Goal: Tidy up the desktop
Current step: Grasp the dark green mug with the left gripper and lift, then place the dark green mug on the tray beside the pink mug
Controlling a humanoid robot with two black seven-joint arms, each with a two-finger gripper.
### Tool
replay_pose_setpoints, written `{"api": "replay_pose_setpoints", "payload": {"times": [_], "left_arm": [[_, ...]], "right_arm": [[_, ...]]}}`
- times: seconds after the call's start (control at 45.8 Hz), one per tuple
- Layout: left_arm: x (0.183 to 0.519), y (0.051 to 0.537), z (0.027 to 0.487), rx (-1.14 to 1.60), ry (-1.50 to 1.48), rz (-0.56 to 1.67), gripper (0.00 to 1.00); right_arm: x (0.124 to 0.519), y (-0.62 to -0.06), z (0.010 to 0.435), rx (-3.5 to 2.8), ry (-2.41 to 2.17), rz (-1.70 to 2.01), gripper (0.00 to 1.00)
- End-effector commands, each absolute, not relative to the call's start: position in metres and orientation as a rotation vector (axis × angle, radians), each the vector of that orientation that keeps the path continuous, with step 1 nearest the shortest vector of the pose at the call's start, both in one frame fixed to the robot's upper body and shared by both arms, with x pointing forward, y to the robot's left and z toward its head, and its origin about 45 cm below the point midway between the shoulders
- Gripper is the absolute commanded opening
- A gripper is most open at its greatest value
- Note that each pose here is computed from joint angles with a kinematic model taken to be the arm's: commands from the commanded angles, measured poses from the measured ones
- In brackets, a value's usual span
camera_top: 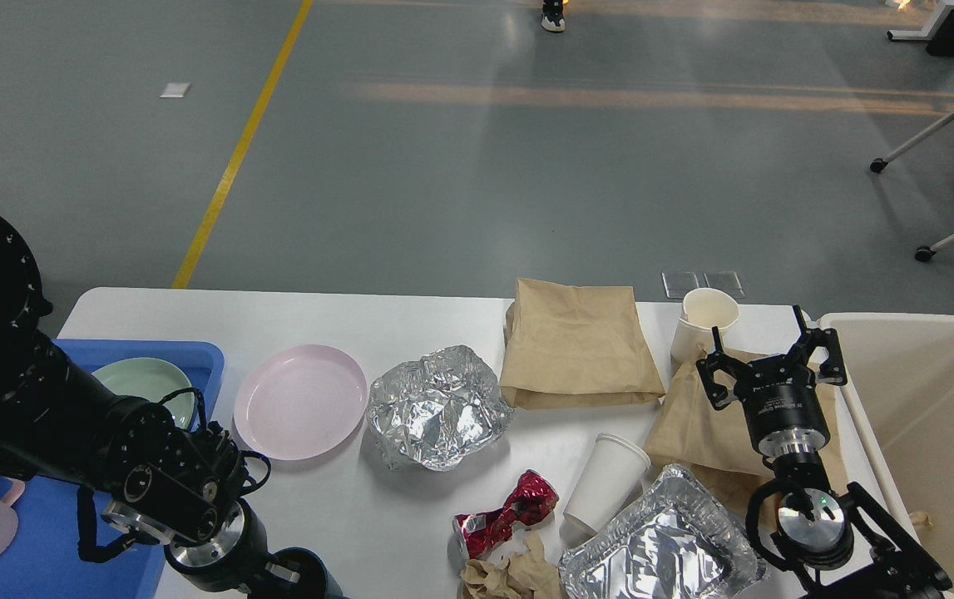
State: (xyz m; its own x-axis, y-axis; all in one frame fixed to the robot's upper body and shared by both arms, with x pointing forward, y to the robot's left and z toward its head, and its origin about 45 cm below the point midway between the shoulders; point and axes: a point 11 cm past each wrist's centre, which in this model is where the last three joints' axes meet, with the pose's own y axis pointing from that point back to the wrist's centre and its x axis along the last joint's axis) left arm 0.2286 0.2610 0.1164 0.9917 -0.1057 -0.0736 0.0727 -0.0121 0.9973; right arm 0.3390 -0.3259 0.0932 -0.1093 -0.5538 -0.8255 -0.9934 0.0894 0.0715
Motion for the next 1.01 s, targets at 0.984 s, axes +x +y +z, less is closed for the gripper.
{"api": "replay_pose_setpoints", "payload": {"times": [0.984], "left_arm": [[0.280,0.263,0.359,1.493,0.045,-0.104,0.00]], "right_arm": [[0.339,-0.326,0.093,-1.530,1.739,0.889,1.00]]}}
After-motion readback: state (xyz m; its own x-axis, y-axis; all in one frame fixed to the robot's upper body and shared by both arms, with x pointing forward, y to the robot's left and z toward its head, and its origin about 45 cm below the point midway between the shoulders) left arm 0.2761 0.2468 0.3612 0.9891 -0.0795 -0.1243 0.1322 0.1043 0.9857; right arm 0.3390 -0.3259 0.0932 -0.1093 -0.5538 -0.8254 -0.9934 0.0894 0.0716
